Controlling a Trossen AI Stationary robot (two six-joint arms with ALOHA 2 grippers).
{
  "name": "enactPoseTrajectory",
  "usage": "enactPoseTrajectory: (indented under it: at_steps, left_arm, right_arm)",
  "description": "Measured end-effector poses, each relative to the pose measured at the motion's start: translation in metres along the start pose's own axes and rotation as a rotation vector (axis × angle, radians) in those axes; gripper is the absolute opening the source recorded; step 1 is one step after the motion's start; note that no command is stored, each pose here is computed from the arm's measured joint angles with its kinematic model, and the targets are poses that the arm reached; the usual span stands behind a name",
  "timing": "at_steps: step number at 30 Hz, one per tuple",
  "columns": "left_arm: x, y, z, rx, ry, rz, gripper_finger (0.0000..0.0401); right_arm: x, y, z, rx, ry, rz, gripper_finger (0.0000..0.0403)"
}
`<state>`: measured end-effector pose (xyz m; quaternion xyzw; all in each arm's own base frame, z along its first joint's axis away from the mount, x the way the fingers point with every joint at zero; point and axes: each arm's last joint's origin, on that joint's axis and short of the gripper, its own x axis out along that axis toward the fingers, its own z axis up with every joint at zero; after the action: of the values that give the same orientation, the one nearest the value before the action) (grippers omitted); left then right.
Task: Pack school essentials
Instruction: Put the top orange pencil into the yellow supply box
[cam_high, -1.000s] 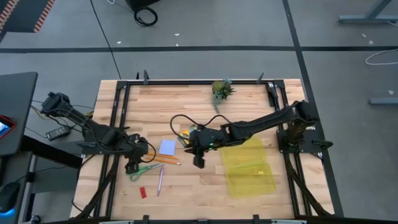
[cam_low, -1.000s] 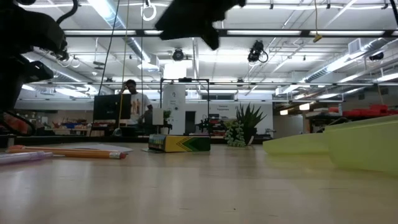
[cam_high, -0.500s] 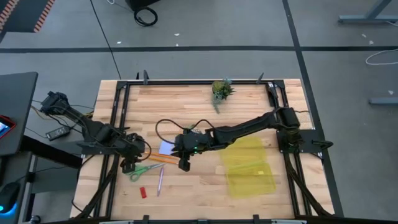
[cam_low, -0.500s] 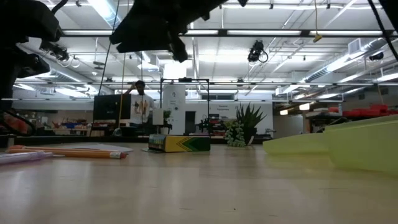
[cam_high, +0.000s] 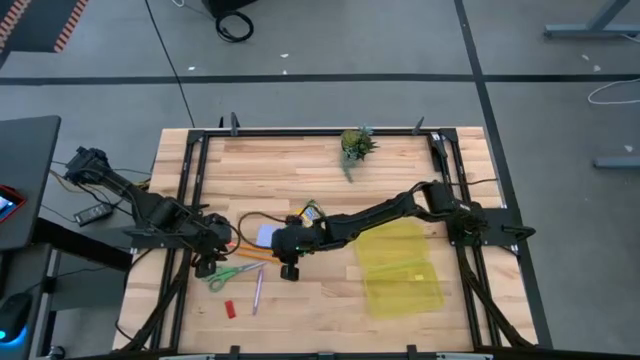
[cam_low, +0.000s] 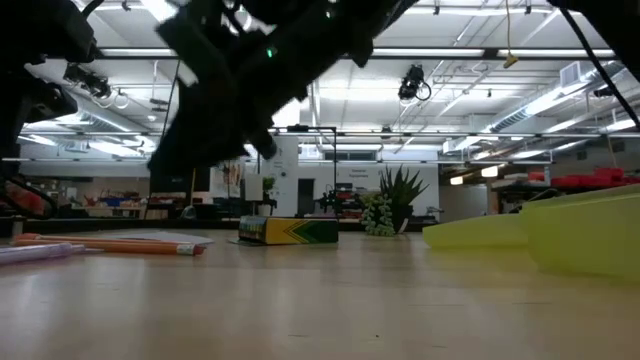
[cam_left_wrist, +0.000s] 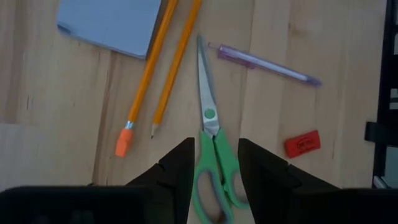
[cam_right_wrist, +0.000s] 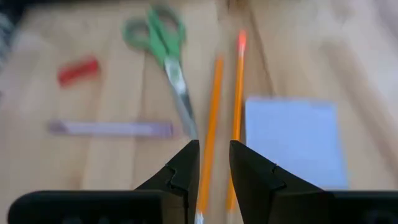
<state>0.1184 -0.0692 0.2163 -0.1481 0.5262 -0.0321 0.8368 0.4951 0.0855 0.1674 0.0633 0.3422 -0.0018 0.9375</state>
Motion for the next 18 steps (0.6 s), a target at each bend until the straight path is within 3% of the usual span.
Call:
enactPoseTrajectory:
  at_steps: [8,18]
  left_arm:
    - [0.000,0.000,0.000,-0.004,-0.002,-0.001,0.0149]
    - [0.000,0.000,0.000,-0.005,-0.002,-0.001,0.0173]
  right_arm:
    - [0.022,-0.005,-0.022,-0.047,0.051,-0.085,0.0095]
    - [0.029,-0.002,-0.032,-0.093,0.087,-0.091,0.0095]
